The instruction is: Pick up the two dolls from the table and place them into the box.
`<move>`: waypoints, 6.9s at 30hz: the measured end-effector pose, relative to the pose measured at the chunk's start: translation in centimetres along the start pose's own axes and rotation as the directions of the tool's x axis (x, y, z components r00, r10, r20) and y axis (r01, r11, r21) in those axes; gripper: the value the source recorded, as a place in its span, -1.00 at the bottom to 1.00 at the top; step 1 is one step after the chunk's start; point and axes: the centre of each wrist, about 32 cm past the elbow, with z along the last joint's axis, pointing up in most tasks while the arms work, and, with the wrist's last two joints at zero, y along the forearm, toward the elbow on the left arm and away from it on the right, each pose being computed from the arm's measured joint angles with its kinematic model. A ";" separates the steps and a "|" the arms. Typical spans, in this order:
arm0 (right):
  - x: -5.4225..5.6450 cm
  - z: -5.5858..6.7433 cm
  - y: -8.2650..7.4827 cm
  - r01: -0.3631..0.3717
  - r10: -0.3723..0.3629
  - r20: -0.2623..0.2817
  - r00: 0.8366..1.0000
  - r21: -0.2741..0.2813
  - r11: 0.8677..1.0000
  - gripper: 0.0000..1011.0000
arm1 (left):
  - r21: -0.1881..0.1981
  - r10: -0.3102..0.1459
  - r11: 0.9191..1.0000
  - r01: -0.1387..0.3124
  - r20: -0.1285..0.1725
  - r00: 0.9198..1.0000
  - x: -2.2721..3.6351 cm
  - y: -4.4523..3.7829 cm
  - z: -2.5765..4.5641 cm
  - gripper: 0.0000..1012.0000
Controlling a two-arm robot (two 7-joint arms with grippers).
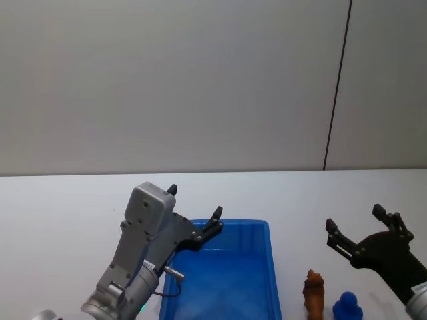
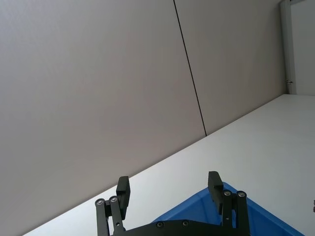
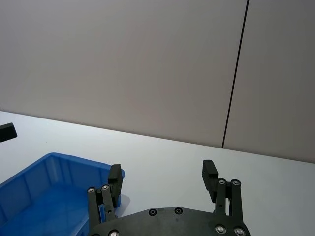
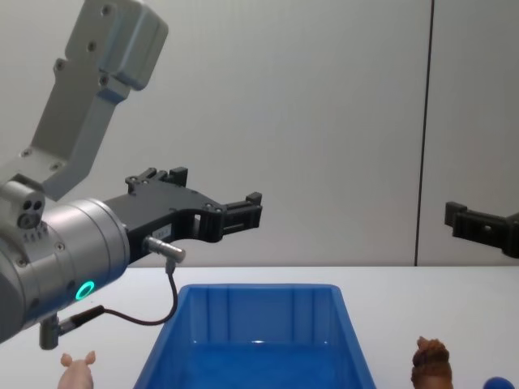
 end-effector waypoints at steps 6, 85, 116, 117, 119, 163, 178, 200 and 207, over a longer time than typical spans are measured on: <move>0.0 0.0 0.0 0.000 0.000 0.000 1.000 0.000 1.000 0.98 | 0.000 0.000 1.000 0.000 0.000 1.000 0.00 0.00 0.00 0.98; -0.8 -2.5 -2.0 0.093 -0.098 -0.009 0.995 -0.235 0.968 0.98 | 0.000 0.000 1.000 0.000 0.000 1.000 0.00 0.00 0.00 0.98; -1.0 -7.5 -1.4 0.043 -0.037 0.025 0.999 -0.319 0.947 0.44 | 0.000 0.000 1.000 0.000 0.000 1.000 0.00 0.00 0.00 0.98; -1.0 -7.6 -1.4 0.041 -0.035 0.025 0.999 -0.319 0.947 0.40 | 0.000 0.000 1.000 0.000 0.000 1.000 0.00 0.00 0.00 0.98; -1.0 -7.8 -1.3 0.039 -0.032 0.026 0.999 -0.319 0.947 0.27 | 0.000 0.000 1.000 0.000 0.000 1.000 0.00 0.00 0.00 0.98; -2.3 -3.5 1.2 -0.129 0.137 0.101 0.985 -0.084 0.988 -0.70 | 0.000 0.000 1.000 0.000 0.000 1.000 0.00 0.00 0.00 0.98; -4.6 -3.4 4.7 -0.343 0.347 0.021 0.938 -0.098 0.934 -0.70 | 0.000 0.000 1.000 0.000 0.000 1.000 0.01 0.00 0.00 0.98; -6.9 -4.3 7.7 -0.415 0.420 -0.003 0.907 -0.158 0.896 0.23 | 0.000 0.000 1.000 0.000 0.000 1.000 0.00 0.00 0.00 0.98; -6.8 -4.3 7.1 -0.372 0.378 0.007 0.926 -0.162 0.914 0.63 | 0.000 0.000 1.000 0.000 0.000 1.000 0.00 0.00 0.00 0.98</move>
